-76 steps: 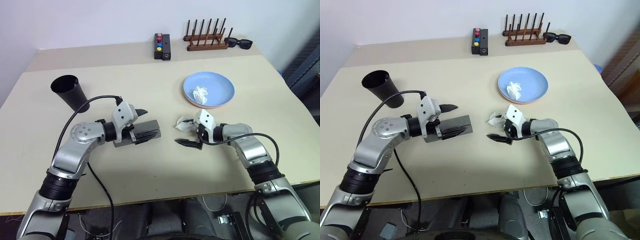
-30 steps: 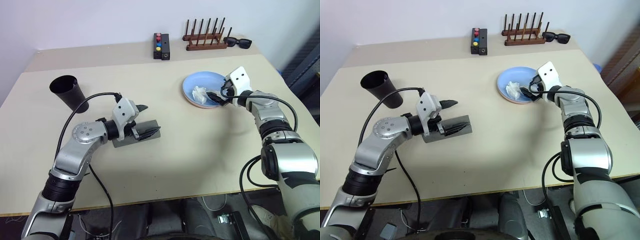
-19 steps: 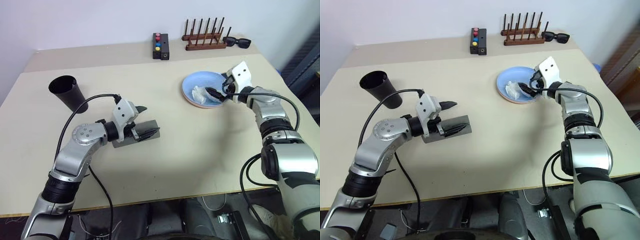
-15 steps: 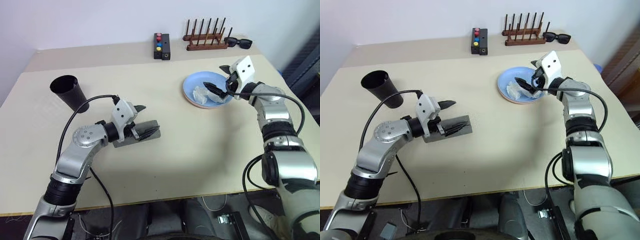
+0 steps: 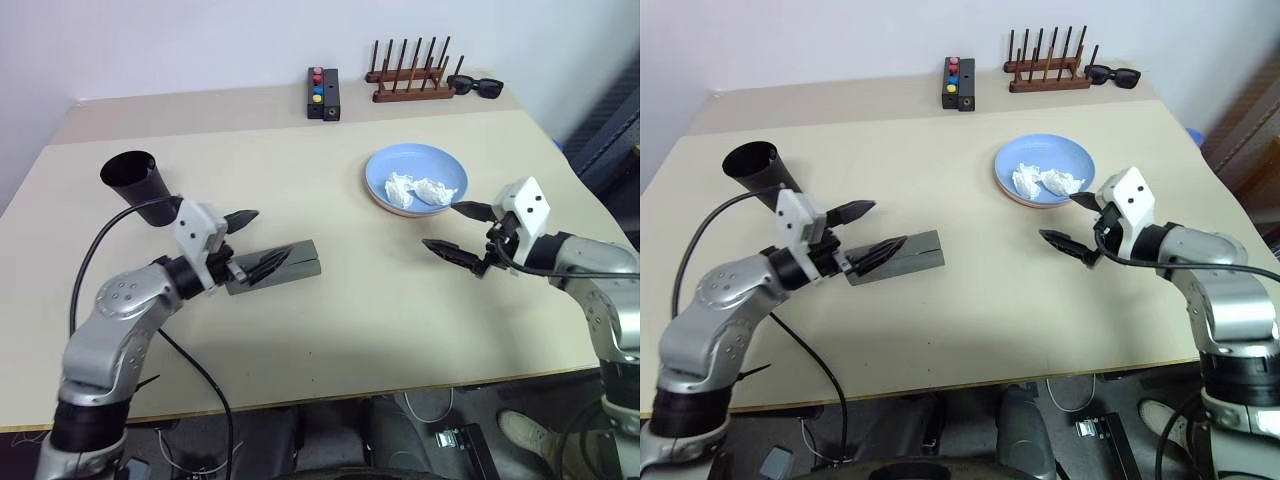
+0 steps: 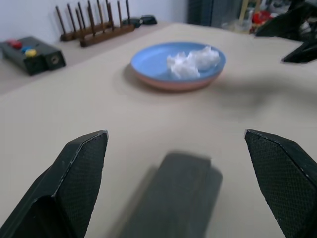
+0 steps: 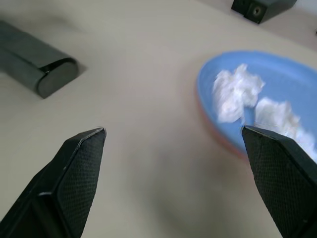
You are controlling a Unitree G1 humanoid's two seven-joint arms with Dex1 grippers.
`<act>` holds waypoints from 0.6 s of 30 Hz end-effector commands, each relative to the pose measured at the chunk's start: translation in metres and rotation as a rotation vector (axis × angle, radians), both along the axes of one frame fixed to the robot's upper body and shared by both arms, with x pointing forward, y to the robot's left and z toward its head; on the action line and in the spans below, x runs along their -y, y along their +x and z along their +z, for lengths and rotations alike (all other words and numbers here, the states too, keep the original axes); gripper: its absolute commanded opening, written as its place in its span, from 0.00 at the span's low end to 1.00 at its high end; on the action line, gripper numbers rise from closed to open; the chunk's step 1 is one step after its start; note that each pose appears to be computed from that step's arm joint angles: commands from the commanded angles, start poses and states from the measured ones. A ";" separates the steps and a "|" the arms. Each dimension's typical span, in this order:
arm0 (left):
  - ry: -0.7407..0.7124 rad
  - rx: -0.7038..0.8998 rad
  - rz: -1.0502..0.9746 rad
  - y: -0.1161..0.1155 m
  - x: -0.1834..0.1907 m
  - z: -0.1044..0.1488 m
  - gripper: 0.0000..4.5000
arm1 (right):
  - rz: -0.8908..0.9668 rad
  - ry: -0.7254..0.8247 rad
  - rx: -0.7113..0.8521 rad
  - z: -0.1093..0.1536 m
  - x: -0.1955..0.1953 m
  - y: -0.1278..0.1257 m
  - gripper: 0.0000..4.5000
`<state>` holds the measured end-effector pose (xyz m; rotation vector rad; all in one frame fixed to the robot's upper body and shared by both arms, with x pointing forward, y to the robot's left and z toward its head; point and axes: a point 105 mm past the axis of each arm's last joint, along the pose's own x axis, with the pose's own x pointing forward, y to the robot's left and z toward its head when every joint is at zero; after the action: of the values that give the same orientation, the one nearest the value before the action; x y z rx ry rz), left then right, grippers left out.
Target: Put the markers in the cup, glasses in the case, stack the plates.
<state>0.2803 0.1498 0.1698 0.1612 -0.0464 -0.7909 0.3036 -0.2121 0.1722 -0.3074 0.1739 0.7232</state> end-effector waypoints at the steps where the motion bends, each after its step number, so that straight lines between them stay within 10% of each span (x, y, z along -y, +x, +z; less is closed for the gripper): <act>1: 0.030 0.071 0.055 -0.020 -0.022 0.000 1.00 | -0.051 -0.021 0.014 0.003 0.017 -0.015 0.99; 18: 0.042 -0.012 0.095 -0.054 -0.052 -0.025 1.00 | -0.165 -0.046 0.011 -0.023 0.051 -0.028 0.99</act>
<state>0.2282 0.2012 0.1360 0.1666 0.0291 -0.6937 0.2762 -0.2605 0.1369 -0.3169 0.2494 0.5599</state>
